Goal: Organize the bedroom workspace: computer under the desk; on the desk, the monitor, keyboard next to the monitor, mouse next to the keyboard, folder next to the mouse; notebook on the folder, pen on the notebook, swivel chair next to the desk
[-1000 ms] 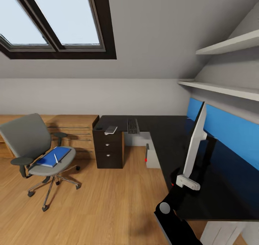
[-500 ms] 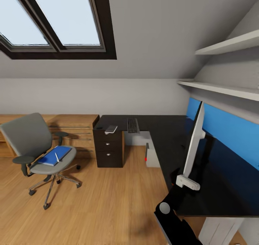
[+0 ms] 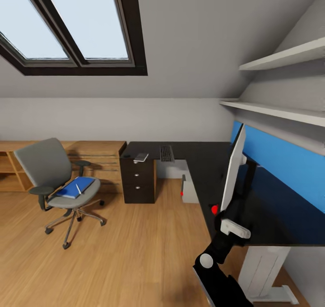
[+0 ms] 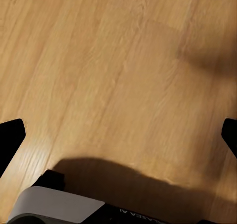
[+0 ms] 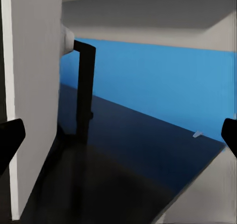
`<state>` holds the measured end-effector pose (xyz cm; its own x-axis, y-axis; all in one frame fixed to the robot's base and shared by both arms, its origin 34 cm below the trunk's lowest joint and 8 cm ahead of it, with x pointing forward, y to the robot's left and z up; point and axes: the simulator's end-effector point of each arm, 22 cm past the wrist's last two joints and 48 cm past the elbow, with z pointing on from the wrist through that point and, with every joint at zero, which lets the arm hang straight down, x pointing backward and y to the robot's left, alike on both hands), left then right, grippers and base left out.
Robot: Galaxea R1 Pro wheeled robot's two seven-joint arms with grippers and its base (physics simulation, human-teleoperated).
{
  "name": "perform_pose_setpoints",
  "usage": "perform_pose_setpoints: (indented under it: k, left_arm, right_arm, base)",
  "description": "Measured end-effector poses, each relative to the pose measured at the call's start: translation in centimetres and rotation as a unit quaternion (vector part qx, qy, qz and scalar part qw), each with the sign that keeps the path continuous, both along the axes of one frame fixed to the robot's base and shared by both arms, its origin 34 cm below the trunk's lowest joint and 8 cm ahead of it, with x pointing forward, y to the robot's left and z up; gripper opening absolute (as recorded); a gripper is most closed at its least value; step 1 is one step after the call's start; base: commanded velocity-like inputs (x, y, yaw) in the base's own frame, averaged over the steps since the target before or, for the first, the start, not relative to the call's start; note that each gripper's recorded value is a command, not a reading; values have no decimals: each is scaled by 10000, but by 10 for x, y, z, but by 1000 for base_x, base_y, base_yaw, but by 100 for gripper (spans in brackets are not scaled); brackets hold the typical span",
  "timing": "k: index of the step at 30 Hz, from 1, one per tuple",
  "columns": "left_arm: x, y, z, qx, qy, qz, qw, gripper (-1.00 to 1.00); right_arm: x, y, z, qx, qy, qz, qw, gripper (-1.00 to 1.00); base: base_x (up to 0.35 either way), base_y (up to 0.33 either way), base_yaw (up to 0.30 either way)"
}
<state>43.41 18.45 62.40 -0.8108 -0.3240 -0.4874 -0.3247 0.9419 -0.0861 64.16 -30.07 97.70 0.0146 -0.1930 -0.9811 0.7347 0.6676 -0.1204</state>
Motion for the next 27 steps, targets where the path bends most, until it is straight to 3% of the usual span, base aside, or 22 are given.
perform_pose_setpoints:
  k: [6, 20, 27]
  left_arm:
    - [1, 0, 0, 0, -9, 1, 10000, 100]
    - [1, 1, 1, 13, -17, -2, 10000, 100]
    - [1, 1, 1, 13, -17, 1, 10000, 100]
  right_arm:
    - [0, 0, 0, -1, -2, 0, 10000, 100]
    - [8, 7, -1, -2, 33, 256, 9997, 100]
    - [10, 21, 3, -13, -15, 418, 9991, 100]
  base:
    - [-181, -133, 0]
    - [-13, -296, 0]
    - [0, -74, 0]
